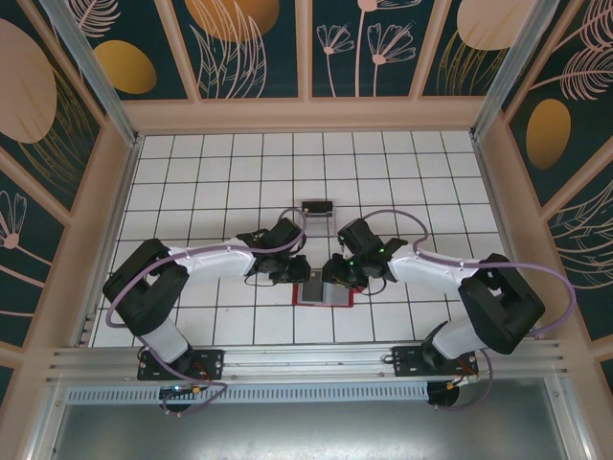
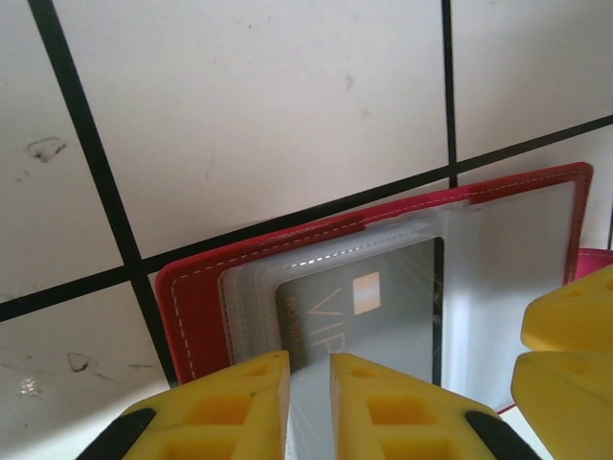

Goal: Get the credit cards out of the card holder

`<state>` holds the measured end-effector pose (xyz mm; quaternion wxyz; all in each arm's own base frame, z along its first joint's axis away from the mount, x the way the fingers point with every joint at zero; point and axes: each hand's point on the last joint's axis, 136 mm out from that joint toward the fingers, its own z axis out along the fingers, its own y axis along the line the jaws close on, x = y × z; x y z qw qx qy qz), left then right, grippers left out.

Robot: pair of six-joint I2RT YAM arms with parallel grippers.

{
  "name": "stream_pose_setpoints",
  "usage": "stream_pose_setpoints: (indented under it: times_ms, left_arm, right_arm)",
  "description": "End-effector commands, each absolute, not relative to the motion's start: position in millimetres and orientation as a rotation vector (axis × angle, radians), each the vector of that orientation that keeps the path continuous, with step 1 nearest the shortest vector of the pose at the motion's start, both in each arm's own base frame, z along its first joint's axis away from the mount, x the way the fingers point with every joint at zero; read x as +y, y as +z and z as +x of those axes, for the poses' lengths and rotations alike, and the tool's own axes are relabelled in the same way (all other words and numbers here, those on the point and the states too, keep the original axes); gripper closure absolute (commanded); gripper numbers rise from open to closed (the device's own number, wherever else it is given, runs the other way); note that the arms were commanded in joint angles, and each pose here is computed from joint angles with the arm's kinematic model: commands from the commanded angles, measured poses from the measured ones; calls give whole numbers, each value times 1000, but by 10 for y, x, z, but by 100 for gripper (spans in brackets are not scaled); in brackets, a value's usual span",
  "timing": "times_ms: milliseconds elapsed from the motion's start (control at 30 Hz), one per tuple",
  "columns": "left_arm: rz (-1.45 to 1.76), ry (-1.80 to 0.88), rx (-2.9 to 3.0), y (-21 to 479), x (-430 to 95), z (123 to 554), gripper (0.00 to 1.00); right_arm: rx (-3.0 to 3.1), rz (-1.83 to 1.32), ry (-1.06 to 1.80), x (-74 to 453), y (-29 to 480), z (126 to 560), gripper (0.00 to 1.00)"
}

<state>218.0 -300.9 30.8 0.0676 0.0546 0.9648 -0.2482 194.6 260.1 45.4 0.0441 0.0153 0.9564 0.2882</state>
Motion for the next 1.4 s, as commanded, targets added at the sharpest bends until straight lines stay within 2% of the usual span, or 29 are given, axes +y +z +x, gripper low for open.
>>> stream_pose_setpoints:
  times_ms: [0,733,1367]
  left_arm:
    - [144,-709,2937,201,-2958,2134,80]
    - [143,-681,2951,151,-2910,2102,80]
    - [150,-684,2951,151,-2917,2108,80]
  right_arm:
    - [2929,23,904,2625,386,1934,68]
    - [2983,4,835,2651,221,1949,72]
    - [3009,11,754,2627,185,1937,70]
